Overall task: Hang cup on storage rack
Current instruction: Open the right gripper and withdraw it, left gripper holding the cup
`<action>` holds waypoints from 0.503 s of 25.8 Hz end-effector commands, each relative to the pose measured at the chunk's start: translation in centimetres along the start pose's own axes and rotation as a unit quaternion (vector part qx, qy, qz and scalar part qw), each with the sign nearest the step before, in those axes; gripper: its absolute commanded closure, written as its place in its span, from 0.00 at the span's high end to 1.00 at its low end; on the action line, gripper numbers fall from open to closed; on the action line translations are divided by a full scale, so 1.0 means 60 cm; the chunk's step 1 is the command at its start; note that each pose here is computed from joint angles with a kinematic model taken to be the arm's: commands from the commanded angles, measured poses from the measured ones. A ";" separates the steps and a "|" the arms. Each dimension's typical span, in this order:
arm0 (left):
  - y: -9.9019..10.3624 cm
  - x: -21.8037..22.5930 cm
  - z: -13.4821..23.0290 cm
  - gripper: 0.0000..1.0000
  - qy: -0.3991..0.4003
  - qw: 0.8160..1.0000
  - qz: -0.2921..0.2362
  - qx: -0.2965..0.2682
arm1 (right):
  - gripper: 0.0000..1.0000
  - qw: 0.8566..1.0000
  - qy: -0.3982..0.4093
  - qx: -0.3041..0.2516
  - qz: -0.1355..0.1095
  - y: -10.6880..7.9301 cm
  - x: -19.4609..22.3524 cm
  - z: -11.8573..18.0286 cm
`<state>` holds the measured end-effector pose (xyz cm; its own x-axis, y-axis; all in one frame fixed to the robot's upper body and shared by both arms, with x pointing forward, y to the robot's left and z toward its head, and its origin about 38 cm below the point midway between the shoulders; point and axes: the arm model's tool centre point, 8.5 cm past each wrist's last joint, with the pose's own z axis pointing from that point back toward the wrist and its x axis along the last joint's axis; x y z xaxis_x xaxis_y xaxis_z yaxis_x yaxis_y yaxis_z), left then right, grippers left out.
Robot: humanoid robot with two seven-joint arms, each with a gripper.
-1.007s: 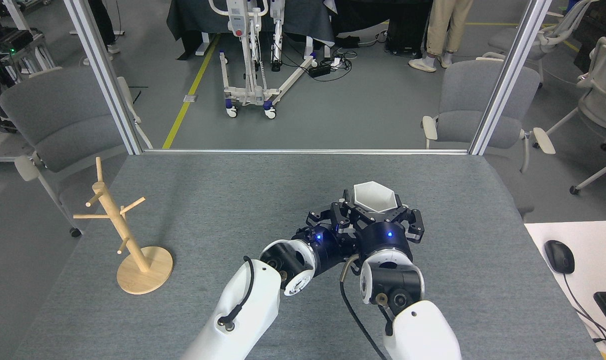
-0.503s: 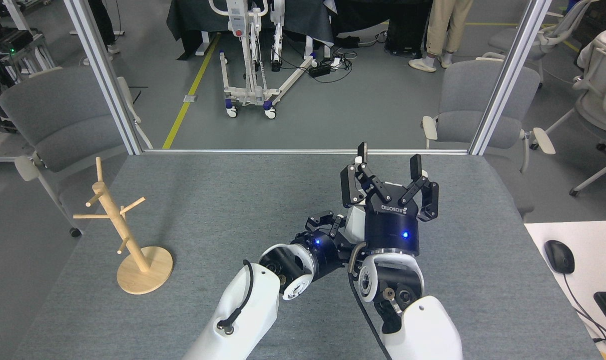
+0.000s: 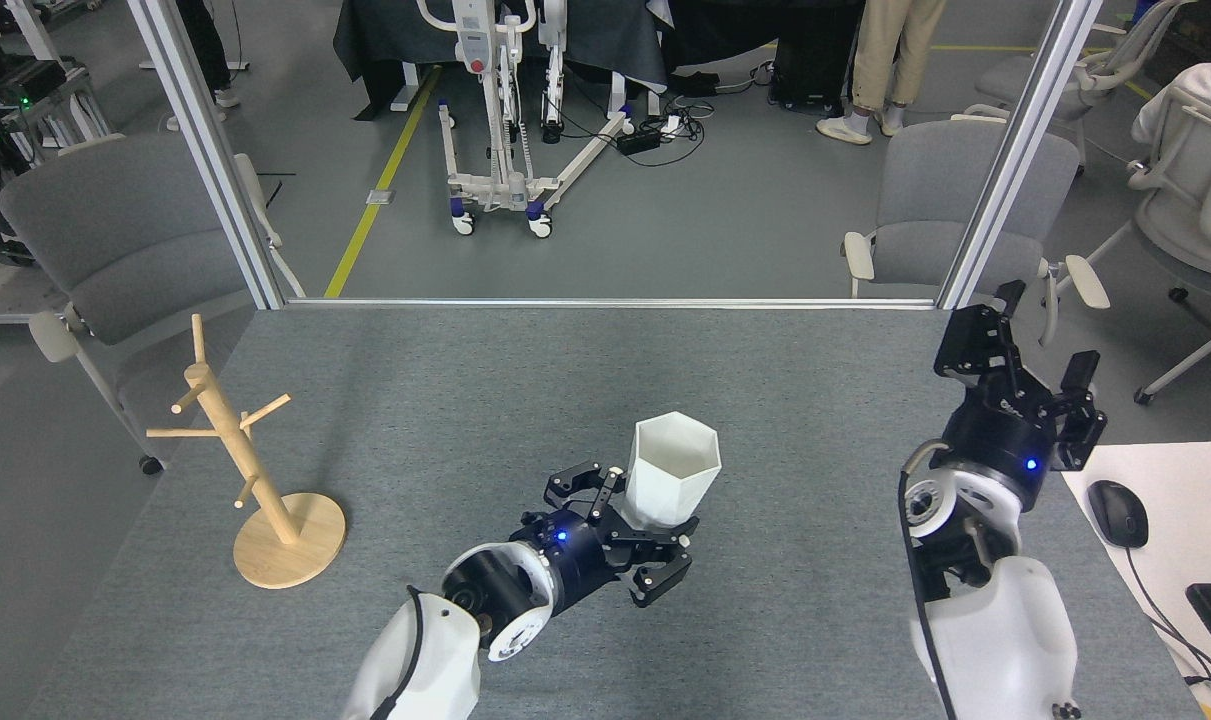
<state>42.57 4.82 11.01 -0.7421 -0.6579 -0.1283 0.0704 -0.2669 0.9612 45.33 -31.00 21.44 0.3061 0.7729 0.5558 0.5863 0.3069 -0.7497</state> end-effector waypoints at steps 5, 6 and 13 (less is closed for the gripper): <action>-0.058 -0.057 0.188 0.00 0.064 0.997 -0.031 0.007 | 1.00 0.984 -0.066 0.163 0.028 0.014 -0.220 -0.017; -0.064 -0.063 0.213 0.00 0.073 0.997 -0.031 0.012 | 1.00 0.978 -0.094 0.185 0.035 0.017 -0.237 -0.005; -0.121 -0.150 0.372 0.00 0.140 0.990 -0.013 0.014 | 1.00 0.942 -0.166 0.243 0.162 0.045 -0.266 0.047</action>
<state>35.25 23.87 10.40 -0.5724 -0.7942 -0.2037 0.0362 -0.2727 0.9614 40.39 -41.23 10.75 0.1164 0.9418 0.3154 0.1386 0.2991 -0.9441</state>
